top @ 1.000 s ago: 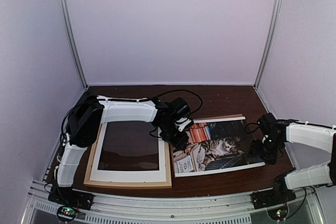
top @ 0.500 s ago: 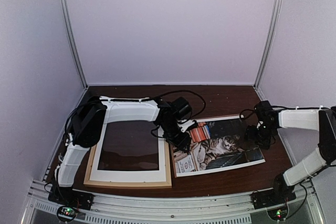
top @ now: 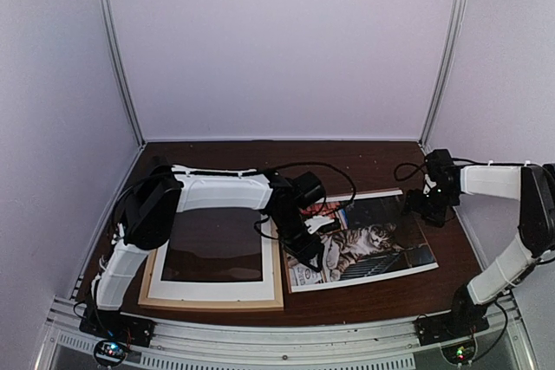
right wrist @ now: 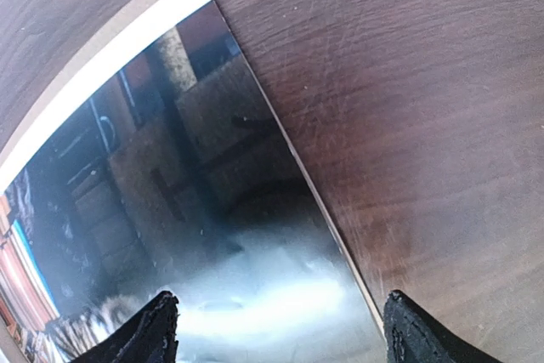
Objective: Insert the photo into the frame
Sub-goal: Rotate the photo at the center of the board.
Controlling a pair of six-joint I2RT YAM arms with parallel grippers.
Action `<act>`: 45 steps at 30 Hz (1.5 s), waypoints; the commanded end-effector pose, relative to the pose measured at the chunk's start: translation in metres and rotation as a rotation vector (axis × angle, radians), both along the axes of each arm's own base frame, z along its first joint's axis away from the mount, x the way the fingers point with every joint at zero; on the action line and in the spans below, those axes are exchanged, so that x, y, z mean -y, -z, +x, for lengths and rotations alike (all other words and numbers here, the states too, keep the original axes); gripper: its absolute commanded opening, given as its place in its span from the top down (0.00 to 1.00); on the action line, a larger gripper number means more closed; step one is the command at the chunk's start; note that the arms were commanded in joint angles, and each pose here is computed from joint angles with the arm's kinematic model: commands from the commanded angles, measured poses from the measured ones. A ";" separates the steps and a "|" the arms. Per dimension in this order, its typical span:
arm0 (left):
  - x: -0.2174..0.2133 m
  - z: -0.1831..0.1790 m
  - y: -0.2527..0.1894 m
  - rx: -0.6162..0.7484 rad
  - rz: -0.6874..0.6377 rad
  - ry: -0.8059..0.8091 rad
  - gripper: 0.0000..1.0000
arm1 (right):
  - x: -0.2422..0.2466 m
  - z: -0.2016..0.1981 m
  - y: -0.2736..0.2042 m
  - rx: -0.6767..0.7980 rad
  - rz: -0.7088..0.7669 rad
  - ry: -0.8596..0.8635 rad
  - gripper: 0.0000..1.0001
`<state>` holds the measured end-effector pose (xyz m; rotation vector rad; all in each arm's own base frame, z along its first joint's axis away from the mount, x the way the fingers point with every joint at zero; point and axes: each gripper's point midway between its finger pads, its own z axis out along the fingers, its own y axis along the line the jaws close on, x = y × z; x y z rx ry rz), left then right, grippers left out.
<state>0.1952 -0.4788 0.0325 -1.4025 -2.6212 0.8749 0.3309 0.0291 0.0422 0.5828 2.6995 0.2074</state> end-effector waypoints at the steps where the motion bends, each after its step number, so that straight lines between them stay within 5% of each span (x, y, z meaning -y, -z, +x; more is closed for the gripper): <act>1: 0.004 0.004 -0.012 0.039 -0.030 0.047 0.47 | 0.002 -0.011 -0.018 0.011 -0.011 -0.024 0.17; 8: 0.005 0.107 -0.049 0.302 -0.094 -0.136 0.27 | -0.009 -0.056 -0.026 -0.002 0.036 -0.035 0.16; 14: -0.010 0.176 -0.052 0.371 -0.128 -0.244 0.11 | -0.021 -0.095 -0.019 -0.058 0.061 -0.011 0.16; 22: -0.021 0.237 -0.025 0.448 -0.100 -0.301 0.07 | -0.040 -0.124 -0.003 -0.102 0.088 0.017 0.16; 33: -0.017 0.241 0.007 0.377 -0.095 -0.319 0.09 | -0.057 -0.144 0.020 -0.172 0.095 0.017 0.16; 45: -0.026 0.201 0.022 0.230 -0.066 -0.297 0.28 | -0.063 -0.135 0.031 -0.177 0.059 -0.001 0.16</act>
